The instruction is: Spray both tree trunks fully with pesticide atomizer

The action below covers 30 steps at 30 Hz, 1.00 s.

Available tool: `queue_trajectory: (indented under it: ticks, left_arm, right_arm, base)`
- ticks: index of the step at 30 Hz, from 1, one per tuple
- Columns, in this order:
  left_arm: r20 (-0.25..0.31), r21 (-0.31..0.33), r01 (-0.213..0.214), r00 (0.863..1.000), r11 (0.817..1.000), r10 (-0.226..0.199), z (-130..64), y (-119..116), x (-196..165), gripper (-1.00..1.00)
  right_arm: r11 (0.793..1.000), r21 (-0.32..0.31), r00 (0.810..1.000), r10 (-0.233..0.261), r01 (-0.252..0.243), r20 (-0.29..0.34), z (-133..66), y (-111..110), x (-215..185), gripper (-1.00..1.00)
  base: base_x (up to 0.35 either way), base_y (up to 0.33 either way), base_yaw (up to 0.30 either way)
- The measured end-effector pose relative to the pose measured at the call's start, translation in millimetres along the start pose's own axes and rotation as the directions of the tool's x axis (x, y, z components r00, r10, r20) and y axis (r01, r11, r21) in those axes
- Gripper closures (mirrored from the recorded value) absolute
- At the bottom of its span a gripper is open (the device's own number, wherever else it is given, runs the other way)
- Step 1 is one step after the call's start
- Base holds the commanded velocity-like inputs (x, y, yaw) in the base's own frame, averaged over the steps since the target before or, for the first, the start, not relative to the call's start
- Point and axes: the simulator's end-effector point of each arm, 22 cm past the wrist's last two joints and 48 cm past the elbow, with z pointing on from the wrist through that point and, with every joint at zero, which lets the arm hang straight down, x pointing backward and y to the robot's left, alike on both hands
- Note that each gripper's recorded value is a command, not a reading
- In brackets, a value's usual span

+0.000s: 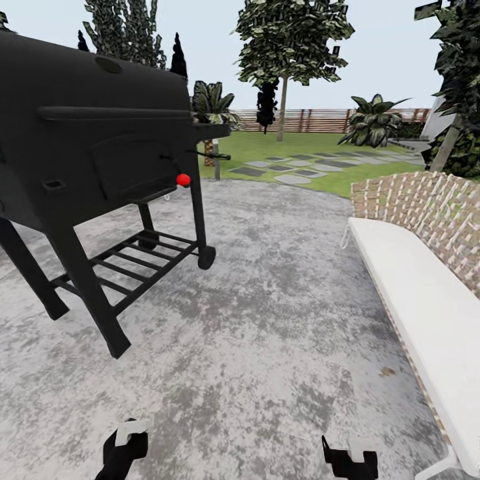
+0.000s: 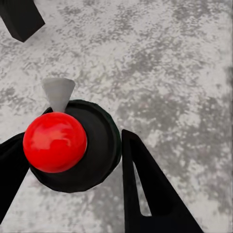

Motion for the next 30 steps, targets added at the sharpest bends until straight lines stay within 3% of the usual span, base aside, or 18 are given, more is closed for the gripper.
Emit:
queue_trajectory:
  ticks: [16,30]
  left_arm:
    - [-0.006,0.000,0.000,1.000,1.000,0.000,-0.5,0.2,2.8,1.00]
    - [-0.009,0.000,0.000,1.000,1.000,0.000,-0.7,0.2,4.2,1.00]
  right_arm:
    - [1.000,-0.003,1.000,0.001,-0.001,-0.001,-0.1,2.1,0.4,-1.00]
    - [1.000,-0.002,1.000,-0.003,0.003,0.000,0.0,-0.8,0.1,-1.00]
  base:
    - [0.336,0.000,-0.271]
    - [0.338,0.000,-0.023]
